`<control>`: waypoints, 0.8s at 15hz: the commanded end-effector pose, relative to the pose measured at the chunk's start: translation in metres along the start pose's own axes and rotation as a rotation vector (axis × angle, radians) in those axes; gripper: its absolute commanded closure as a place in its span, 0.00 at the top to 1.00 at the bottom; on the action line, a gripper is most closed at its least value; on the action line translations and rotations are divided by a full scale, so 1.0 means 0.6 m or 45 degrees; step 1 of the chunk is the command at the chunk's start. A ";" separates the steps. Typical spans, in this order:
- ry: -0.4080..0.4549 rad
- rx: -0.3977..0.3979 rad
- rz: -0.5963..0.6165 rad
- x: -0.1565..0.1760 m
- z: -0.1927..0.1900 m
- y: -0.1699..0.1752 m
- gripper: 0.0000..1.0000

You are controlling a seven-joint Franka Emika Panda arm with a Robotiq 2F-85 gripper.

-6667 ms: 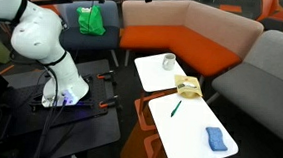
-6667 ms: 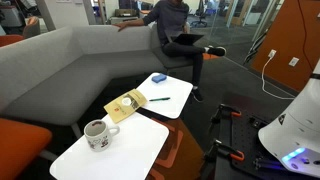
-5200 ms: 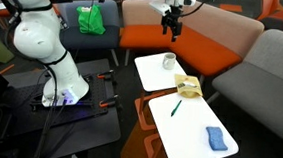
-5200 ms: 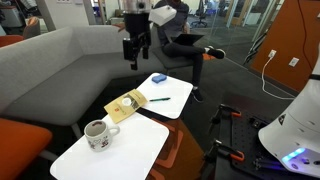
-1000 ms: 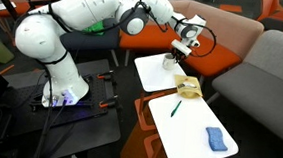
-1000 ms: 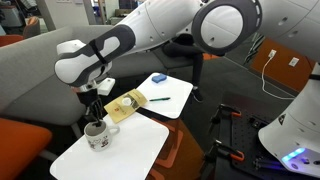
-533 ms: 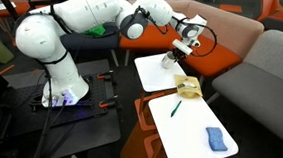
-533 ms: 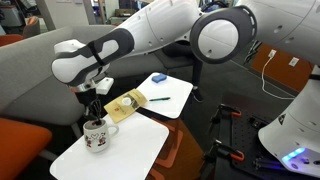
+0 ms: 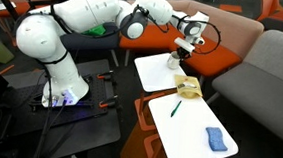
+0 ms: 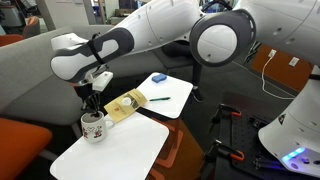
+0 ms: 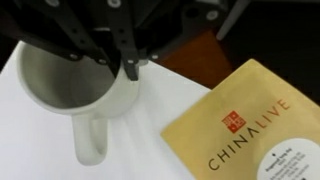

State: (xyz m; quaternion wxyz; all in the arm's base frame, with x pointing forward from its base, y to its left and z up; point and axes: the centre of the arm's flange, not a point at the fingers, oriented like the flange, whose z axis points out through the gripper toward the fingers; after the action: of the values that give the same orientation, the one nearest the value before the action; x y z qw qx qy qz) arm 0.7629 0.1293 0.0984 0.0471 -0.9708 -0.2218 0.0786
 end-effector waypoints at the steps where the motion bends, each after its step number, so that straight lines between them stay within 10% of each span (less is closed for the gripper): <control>1: 0.054 -0.119 0.220 -0.020 -0.038 0.006 0.02; 12: 0.174 -0.101 0.766 -0.119 -0.110 0.062 0.02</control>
State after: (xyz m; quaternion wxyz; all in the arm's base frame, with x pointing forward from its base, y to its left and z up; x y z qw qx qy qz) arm 0.7911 0.0555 0.1377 -0.0025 -0.9993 0.0374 0.0035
